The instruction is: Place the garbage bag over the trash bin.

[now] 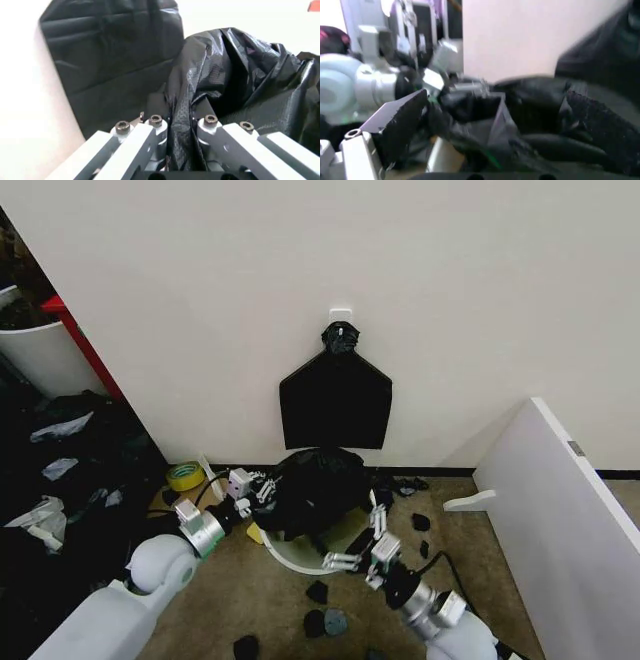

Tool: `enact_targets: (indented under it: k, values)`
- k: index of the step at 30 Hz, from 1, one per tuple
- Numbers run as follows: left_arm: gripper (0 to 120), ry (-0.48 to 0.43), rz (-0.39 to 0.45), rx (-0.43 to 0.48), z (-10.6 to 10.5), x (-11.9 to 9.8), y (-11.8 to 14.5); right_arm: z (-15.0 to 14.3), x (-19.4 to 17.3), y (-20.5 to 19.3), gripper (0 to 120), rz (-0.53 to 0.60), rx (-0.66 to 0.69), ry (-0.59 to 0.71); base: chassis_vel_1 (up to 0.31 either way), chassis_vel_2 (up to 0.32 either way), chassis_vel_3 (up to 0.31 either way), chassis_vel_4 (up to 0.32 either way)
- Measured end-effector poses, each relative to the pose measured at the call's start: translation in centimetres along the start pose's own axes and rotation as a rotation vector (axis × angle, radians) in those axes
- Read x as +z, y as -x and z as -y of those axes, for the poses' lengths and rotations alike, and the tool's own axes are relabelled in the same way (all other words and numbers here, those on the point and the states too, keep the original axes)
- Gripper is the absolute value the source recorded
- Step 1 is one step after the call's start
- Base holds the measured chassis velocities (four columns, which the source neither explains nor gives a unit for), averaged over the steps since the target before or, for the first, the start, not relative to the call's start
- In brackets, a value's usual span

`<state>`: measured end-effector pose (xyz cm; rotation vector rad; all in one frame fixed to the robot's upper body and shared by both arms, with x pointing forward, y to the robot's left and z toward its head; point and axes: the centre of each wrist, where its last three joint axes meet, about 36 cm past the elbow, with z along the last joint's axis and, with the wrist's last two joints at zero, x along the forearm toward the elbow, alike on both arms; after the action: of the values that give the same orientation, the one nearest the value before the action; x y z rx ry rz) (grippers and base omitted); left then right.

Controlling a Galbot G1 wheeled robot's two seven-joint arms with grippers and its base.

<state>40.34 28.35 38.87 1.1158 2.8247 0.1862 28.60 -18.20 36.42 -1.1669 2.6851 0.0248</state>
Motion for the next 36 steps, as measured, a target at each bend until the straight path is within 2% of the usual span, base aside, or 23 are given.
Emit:
enact_targets:
  k: [2, 9, 13, 17, 18, 21, 26, 28, 32, 33, 36]
  values:
    - [5, 0.016, 0.0, 0.009, 0.3, 0.1, -0.1, -0.4, -0.3, 0.1, 100, -0.029, 0.021, 0.022, 0.0, 0.0, 0.0, 0.0]
    - [5, 0.051, -0.001, 0.038, 0.9, 0.3, -0.4, -3.2, -4.6, 1.6, 98, -0.206, 0.188, 0.258, 0.0, 0.0, 0.0, 0.0]
    - [5, 0.06, -0.001, 0.041, 0.9, 0.3, -0.5, -3.0, -5.5, 1.7, 95, -0.268, 0.19, 0.261, 0.0, 0.0, 0.0, 0.0]
    - [5, 0.053, 0.012, 0.047, 1.2, -0.2, -0.4, -2.9, -5.8, 1.4, 80, -0.364, 0.185, 0.226, 0.0, 0.0, 0.0, 0.0]
    - [5, 0.053, 0.012, 0.047, 1.2, -0.2, -0.4, -2.9, -5.8, 1.4, 80, -0.364, 0.185, 0.226, 0.0, 0.0, 0.0, 0.0]
    - [5, 0.044, 0.013, 0.05, 1.4, -0.4, -0.5, -3.0, -6.1, 1.5, 69, -0.415, 0.194, 0.217, 0.0, 0.0, 0.0, 0.0]
    - [5, 0.044, 0.01, 0.043, 1.3, -0.5, -0.8, -3.1, -6.0, 1.4, 57, -0.42, 0.193, 0.202, 0.0, 0.0, 0.0, 0.0]
    - [5, 0.041, 0.012, 0.032, 1.1, -0.5, -0.9, -3.0, -5.6, 1.2, 47, -0.408, 0.18, 0.183, 0.0, 0.0, 0.0, 0.0]
    - [5, 0.008, 0.019, 0.005, 0.9, -0.9, -0.9, -2.6, -4.2, 0.5, 32, -0.352, 0.121, 0.133, 0.0, 0.0, 0.0, 0.0]
    - [5, 0.008, 0.019, 0.005, 0.9, -0.9, -0.9, -2.6, -4.2, 0.5, 32, -0.352, 0.121, 0.133, 0.0, 0.0, 0.0, 0.0]
    - [5, -0.017, 0.024, -0.013, 0.7, -1.3, -0.8, -2.0, -2.6, -0.1, 18, -0.292, 0.054, 0.076, 0.0, 0.0, 0.0, 0.0]
